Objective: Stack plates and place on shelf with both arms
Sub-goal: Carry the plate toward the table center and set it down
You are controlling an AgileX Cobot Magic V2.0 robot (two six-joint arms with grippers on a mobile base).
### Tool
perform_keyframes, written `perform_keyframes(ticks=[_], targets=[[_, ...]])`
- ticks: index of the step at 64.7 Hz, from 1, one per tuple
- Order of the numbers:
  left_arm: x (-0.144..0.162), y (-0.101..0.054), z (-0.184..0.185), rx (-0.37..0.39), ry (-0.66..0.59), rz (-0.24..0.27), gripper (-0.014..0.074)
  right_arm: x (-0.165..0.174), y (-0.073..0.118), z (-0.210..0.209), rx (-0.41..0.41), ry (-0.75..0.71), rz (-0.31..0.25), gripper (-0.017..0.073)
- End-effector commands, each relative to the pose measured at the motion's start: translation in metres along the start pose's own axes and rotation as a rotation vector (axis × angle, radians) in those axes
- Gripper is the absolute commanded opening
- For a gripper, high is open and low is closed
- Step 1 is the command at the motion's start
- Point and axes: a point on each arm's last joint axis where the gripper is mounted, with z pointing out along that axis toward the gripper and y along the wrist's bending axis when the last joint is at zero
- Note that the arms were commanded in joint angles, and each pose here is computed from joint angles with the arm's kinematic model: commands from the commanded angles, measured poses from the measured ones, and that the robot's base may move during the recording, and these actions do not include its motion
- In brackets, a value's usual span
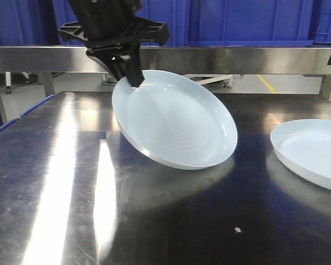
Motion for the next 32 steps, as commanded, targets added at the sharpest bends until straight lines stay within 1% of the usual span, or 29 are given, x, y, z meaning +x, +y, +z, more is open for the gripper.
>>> perform_keyframes(ticks=[1, 7, 12, 16, 23, 25, 28, 32], targets=[[-0.016, -0.001, -0.032, 0.011, -0.144, -0.016, 0.0097, -0.016, 0.002, -0.007, -0.014, -0.102, -0.01, 0.0592], [-0.016, -0.001, -0.03, 0.012, -0.157, -0.023, 0.01, -0.016, 0.002, -0.007, -0.014, -0.102, -0.01, 0.0592], [-0.016, -0.001, -0.028, 0.012, -0.163, -0.023, 0.0127, -0.016, 0.002, -0.007, -0.014, -0.102, -0.01, 0.0592], [-0.015, -0.001, -0.025, 0.012, -0.159, -0.023, 0.021, -0.016, 0.002, -0.007, -0.014, -0.102, -0.01, 0.0592], [-0.013, -0.001, -0.019, 0.011, -0.133, -0.023, 0.0447, -0.016, 0.002, -0.007, -0.014, -0.102, -0.01, 0.0592], [-0.012, -0.001, -0.016, 0.01, -0.121, -0.023, 0.0496, -0.016, 0.002, -0.007, -0.014, -0.102, -0.01, 0.0592], [-0.011, -0.001, -0.013, 0.009, -0.109, -0.023, 0.0542, -0.016, 0.002, -0.007, -0.014, -0.102, -0.01, 0.0592], [-0.009, 0.0, -0.01, 0.008, -0.091, -0.024, 0.0548, -0.016, 0.002, -0.007, -0.013, -0.1, -0.01, 0.0592]])
